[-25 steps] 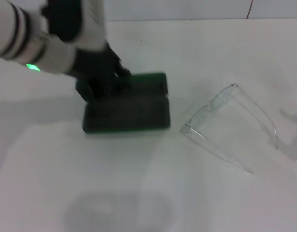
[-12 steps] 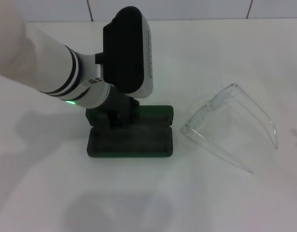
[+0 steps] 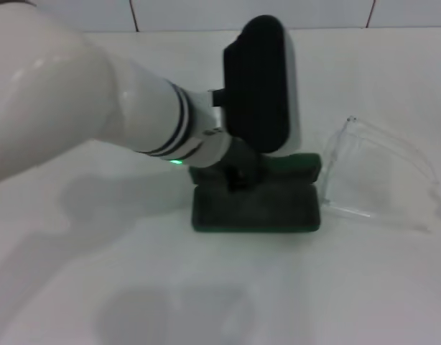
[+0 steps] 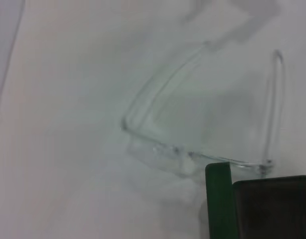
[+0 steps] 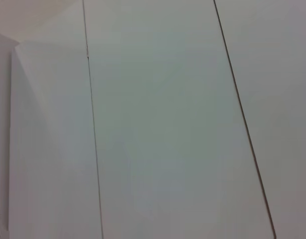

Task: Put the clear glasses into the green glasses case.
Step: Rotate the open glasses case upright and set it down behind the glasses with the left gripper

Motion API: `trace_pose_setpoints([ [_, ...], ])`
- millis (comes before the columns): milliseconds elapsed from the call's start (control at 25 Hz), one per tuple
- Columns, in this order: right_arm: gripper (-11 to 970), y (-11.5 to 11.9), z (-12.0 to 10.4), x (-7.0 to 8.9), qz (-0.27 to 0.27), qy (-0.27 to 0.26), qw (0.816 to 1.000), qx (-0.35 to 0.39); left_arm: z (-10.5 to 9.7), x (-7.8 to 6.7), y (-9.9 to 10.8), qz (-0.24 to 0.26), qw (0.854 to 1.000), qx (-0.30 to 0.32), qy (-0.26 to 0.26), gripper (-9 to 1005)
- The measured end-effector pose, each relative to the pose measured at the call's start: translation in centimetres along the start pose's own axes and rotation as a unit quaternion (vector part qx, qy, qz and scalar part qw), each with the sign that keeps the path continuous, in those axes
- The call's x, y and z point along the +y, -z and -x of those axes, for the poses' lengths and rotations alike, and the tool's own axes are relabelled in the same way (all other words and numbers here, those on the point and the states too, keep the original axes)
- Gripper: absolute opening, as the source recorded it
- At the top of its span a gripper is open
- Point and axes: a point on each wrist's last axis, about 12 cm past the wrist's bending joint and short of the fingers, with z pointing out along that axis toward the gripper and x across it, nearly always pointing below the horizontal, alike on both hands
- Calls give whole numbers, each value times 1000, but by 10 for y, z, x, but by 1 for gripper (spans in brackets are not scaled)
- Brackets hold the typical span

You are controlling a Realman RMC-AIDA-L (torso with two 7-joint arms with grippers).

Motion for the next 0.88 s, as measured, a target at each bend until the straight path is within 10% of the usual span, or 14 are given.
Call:
trace_pose_setpoints([
  [880, 708, 4, -2, 1, -16, 3, 1000, 2, 6, 4, -28, 79, 996, -27, -11, 190],
])
